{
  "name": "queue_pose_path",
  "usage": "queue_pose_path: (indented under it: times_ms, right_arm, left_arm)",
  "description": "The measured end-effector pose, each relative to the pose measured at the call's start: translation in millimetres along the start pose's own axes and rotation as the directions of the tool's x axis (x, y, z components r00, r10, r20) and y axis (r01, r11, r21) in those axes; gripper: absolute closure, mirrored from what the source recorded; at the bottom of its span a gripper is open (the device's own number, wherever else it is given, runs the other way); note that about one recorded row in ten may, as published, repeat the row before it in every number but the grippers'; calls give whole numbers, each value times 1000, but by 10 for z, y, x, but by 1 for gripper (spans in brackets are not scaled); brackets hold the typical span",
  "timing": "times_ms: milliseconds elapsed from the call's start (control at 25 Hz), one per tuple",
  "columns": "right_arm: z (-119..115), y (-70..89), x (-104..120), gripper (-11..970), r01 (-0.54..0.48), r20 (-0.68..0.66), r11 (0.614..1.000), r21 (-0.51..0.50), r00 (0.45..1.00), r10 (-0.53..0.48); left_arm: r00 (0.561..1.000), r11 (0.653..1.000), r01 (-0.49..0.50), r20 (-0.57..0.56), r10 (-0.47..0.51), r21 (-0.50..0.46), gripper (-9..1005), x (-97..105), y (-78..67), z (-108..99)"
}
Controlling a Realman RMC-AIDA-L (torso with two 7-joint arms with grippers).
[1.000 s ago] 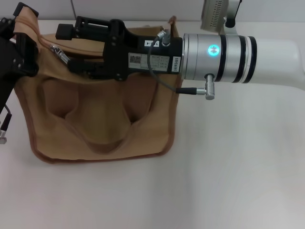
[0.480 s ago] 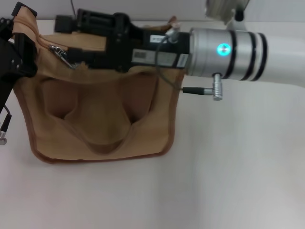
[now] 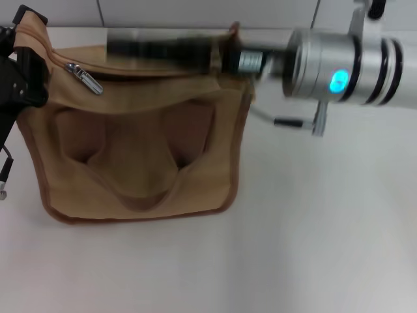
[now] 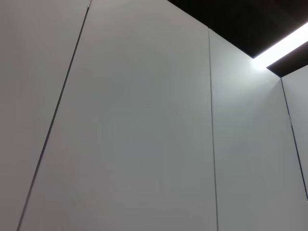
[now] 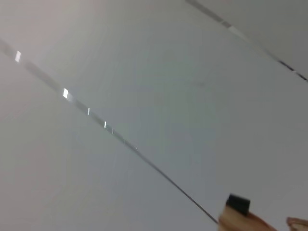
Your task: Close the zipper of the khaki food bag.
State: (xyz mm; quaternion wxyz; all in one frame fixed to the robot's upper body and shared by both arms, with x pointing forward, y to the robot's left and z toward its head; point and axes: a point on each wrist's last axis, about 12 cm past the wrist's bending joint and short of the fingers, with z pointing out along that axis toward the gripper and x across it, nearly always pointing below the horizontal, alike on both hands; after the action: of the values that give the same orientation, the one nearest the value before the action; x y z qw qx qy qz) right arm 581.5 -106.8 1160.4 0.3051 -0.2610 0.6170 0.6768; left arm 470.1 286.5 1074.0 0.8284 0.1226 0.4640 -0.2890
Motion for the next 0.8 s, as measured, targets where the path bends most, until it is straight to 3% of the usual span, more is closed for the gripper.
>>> queue_pose_path:
  times_ms: [40,80,160,280,800]
  right_arm:
    - [26,-2,122,177,189,-64,982,3,980,-189]
    - [26,-2,122,178,189,-64,982,3,980,-189]
    - [19,-23,259,178,354,-112,935,7,930,-350]
    - [-28,-67,373,179,481,-131,876,38,872,-473]
    - [83,-22,320,181,529,-100,848,20,845,-525]
  left_arm:
    - [1000,1000,0,1,0,-1,974,-1,0,-1]
    - [1000,1000,0,1,0,-1,975,-1,0,-2]
    - [1000,1000,0,2,0,-1,975,-2,0,-2]
    - [1000,1000,8,5,-8,0,975,-5,-2,-2]
    - [999,999,36,23,-36,19,975,-5,-33,34]
